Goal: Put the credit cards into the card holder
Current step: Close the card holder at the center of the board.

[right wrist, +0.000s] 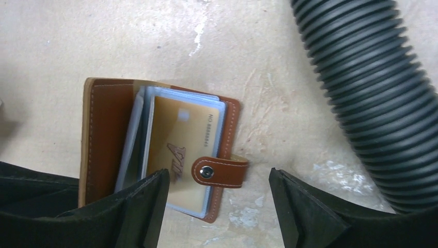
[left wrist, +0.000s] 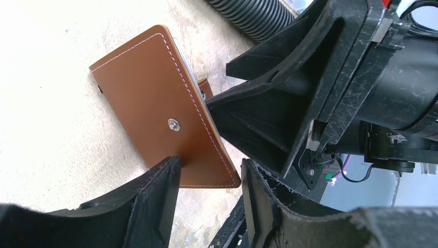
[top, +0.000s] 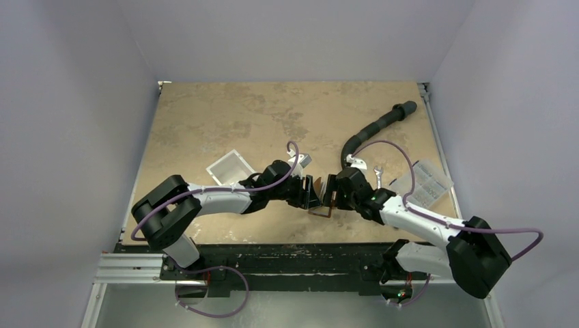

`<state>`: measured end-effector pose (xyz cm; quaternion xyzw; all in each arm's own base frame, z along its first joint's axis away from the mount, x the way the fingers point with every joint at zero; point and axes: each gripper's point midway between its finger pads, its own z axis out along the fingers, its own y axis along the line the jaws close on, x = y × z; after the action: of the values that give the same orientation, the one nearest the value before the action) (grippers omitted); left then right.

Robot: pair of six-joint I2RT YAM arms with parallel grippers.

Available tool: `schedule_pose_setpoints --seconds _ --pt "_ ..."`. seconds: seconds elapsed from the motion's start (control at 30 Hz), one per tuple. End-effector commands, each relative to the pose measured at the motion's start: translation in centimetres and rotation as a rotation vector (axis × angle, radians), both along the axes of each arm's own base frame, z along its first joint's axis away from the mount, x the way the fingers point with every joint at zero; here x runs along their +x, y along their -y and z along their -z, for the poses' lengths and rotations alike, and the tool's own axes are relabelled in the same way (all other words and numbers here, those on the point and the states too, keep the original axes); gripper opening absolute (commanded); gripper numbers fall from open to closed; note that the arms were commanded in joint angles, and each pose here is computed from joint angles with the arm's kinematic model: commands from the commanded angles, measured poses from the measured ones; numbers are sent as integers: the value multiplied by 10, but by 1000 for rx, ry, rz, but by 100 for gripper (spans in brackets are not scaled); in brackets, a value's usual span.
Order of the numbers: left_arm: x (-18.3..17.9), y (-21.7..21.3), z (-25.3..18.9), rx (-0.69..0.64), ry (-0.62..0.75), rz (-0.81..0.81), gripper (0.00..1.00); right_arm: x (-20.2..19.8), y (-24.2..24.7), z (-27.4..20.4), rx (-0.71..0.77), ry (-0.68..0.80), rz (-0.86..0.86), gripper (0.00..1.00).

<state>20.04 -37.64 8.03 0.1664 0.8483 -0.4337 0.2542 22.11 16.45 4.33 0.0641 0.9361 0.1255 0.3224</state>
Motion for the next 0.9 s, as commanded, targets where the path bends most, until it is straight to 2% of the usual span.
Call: schedule_pose_setpoints --seconds 0.0,0.3,0.4,0.53,0.77,0.87 --pt "3 12 -19 -59 30 10 50 7 -21 0 48 12 -70 80" --pt "1 12 -19 -65 23 16 50 13 17 10 -108 6 104 68" --pt "1 13 -16 -67 17 19 50 10 20 1 -67 38 130 55" --pt "2 16 -16 -74 14 23 50 5 23 -2 -38 36 158 53" --pt "2 27 -17 -94 6 51 50 0 23 4 -28 11 169 42" --pt "0 34 -18 -106 -3 72 50 -2 25 7 -29 0 179 32"
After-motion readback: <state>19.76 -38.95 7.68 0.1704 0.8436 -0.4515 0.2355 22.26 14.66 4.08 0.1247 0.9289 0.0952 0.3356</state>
